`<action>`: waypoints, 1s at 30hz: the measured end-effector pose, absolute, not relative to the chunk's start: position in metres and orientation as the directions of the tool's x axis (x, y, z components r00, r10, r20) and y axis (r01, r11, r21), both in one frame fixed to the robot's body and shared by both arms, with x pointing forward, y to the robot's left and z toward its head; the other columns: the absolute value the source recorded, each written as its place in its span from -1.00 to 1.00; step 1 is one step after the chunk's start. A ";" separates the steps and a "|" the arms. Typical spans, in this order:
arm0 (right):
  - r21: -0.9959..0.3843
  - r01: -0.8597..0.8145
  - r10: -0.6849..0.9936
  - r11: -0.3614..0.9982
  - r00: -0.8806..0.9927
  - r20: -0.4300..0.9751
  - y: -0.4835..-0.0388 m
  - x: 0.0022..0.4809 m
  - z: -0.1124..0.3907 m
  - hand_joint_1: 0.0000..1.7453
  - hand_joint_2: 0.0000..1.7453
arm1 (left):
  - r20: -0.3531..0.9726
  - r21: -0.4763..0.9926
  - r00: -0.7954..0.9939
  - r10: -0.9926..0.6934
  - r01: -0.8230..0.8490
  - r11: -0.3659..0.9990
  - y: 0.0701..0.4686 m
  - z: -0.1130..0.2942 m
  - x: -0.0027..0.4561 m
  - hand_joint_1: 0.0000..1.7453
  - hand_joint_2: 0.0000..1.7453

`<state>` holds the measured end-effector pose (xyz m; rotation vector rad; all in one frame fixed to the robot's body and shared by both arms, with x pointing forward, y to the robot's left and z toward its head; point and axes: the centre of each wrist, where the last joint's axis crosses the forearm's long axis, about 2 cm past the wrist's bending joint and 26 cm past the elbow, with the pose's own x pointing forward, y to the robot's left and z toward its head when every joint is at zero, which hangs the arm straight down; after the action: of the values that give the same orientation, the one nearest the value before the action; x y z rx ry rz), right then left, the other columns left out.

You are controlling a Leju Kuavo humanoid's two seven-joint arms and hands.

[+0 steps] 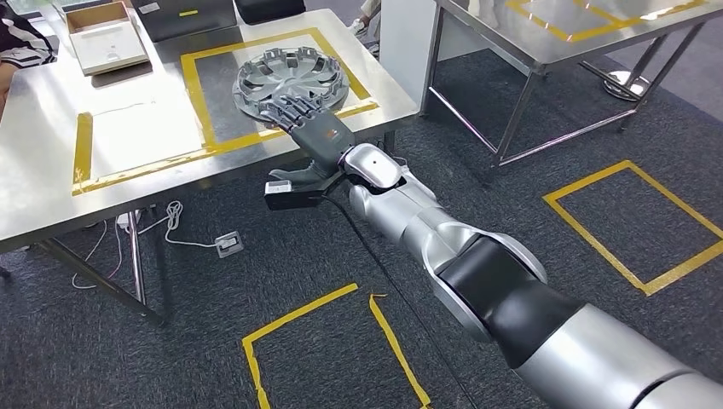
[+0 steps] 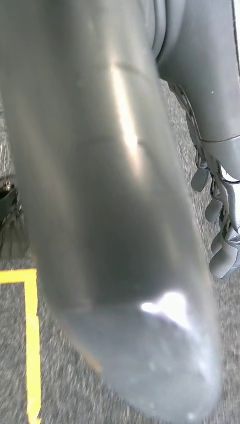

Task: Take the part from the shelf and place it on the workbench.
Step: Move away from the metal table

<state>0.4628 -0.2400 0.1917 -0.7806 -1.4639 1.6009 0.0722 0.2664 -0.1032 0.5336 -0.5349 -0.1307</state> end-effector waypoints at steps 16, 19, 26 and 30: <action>-0.977 -0.205 0.877 0.050 -0.459 0.141 -0.242 0.461 0.187 -1.00 -0.50 | 0.425 0.521 0.867 -0.260 0.000 0.854 0.265 -0.103 0.073 -1.00 0.50; -0.977 -0.203 0.877 0.059 -0.458 0.149 -0.243 0.463 0.190 -1.00 1.00 | 0.420 0.508 0.872 -0.250 0.003 0.861 0.263 -0.103 0.073 -1.00 1.00; -0.971 -0.225 0.874 0.080 -0.452 0.177 -0.245 0.462 0.189 -1.00 1.00 | 0.402 0.485 0.888 -0.222 -0.001 0.874 0.263 -0.103 0.075 -1.00 1.00; -0.938 -0.310 0.881 0.156 -0.386 0.274 -0.248 0.444 0.154 -1.00 1.00 | 0.390 0.467 0.901 -0.190 -0.015 0.884 0.266 -0.104 0.070 -1.00 1.00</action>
<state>0.4440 -0.2478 0.1541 -0.5997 -1.3966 1.4553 0.0699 0.2663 -0.1042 0.4812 -0.4437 -0.0942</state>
